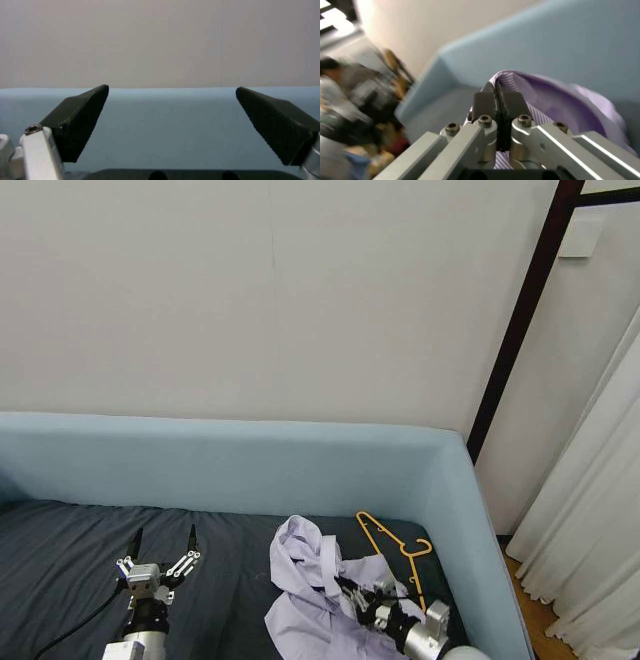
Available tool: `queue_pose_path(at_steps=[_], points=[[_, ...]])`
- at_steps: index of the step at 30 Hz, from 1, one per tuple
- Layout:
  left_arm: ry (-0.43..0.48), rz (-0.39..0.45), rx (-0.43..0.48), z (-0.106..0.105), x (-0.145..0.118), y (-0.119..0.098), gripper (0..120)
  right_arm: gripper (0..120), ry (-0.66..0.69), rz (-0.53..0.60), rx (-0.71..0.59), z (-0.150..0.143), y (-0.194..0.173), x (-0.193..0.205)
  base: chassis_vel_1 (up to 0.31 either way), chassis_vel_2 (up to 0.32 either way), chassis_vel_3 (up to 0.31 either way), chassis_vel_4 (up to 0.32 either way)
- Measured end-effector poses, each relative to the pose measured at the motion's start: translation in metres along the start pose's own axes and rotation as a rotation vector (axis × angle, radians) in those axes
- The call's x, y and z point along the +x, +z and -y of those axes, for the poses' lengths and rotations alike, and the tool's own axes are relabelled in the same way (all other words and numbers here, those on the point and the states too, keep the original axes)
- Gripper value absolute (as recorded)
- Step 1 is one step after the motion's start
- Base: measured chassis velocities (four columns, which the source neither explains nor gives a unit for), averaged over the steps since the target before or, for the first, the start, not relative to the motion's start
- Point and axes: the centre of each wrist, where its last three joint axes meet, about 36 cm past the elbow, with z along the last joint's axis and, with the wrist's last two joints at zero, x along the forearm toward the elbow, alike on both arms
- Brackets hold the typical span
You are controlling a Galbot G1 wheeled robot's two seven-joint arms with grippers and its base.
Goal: Pick up the clothes from the sofa and hang them on the clothes hanger.
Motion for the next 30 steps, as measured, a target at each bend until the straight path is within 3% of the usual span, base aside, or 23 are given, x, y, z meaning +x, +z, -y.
queue_pose_path(at_steps=[7, 11, 12, 25, 30], points=[[-0.002, 0.006, 0.001, 0.000, 0.000, -0.002, 100, 0, -0.130, 0.200, -0.034, 0.002, -0.064, -0.023, 0.000, 0.000, 0.000, 0.000], [-0.005, 0.009, 0.000, -0.001, 0.001, -0.004, 100, 0, -0.172, 0.331, -0.011, -0.016, -0.128, -0.048, 0.000, 0.000, 0.000, 0.000], [-0.005, 0.009, 0.000, -0.001, 0.001, -0.004, 100, 0, -0.172, 0.331, -0.011, -0.016, -0.128, -0.048, 0.000, 0.000, 0.000, 0.000], [-0.020, 0.020, 0.007, 0.000, 0.004, -0.007, 100, 0, -0.235, 0.542, 0.148, -0.097, -0.297, -0.103, 0.000, 0.000, 0.000, 0.000], [-0.025, 0.022, 0.010, 0.001, 0.007, -0.007, 100, 0, -0.244, 0.527, 0.151, -0.111, -0.296, -0.101, 0.000, 0.000, 0.000, 0.000]])
